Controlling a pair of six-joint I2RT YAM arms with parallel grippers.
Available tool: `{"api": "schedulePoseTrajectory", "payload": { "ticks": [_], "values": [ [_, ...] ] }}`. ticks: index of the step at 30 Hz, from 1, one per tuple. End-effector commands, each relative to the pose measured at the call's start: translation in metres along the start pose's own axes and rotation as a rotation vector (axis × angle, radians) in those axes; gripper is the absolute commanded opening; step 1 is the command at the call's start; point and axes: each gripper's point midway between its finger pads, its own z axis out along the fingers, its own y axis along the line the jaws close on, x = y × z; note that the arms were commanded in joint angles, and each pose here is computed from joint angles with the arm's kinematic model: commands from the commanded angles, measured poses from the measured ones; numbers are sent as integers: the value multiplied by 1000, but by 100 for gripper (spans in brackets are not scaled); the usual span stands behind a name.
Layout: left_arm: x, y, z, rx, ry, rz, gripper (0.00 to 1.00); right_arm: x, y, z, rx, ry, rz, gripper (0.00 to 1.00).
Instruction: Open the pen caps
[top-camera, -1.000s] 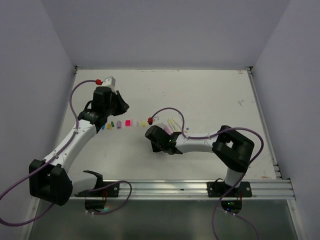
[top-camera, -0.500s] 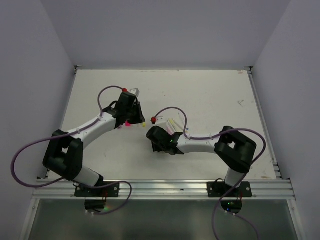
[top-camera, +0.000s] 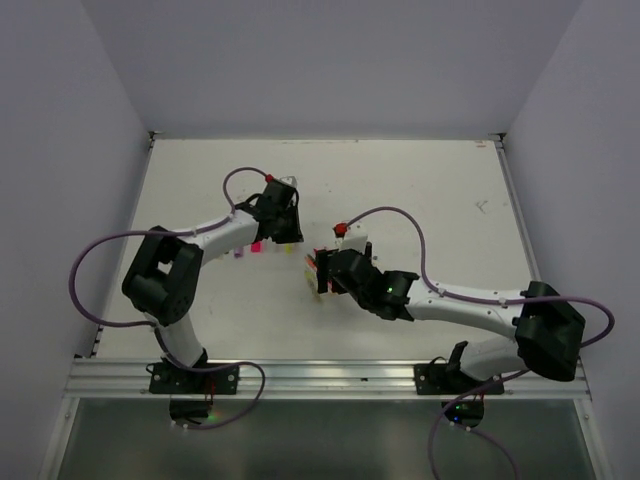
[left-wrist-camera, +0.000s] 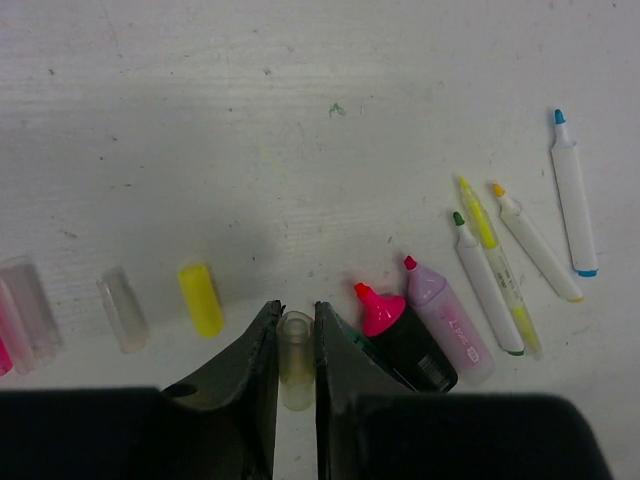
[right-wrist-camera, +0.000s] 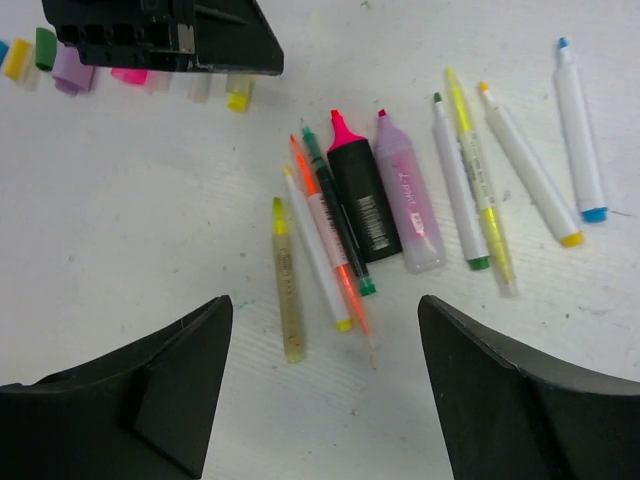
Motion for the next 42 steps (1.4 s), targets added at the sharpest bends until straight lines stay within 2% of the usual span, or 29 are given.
{"api": "schedulePoseTrajectory", "payload": {
  "ticks": [1,12,19,28,34,39,42],
  "values": [
    [-14,-11,9,3,-28,-6,16,-13,-30,-10,102,-91,-7,79],
    [-2,17,30,-137,-4,-6,18,-15,-57,-26,146,-148,13,81],
    [-2,18,33,-144,-1,-9,25,-16,-62,-29,150,-157,11,81],
    [-14,9,15,-115,-43,-16,29,-22,-65,-37,152,-167,10,81],
    [-51,-17,-40,-29,-165,-23,31,-48,-73,-58,183,-222,-24,88],
    [-97,-27,-134,8,-406,-24,34,-90,-92,-97,254,-319,-19,98],
    [-114,-12,-197,-35,-567,-19,43,-109,-108,-123,304,-365,-42,99]
  ]
}}
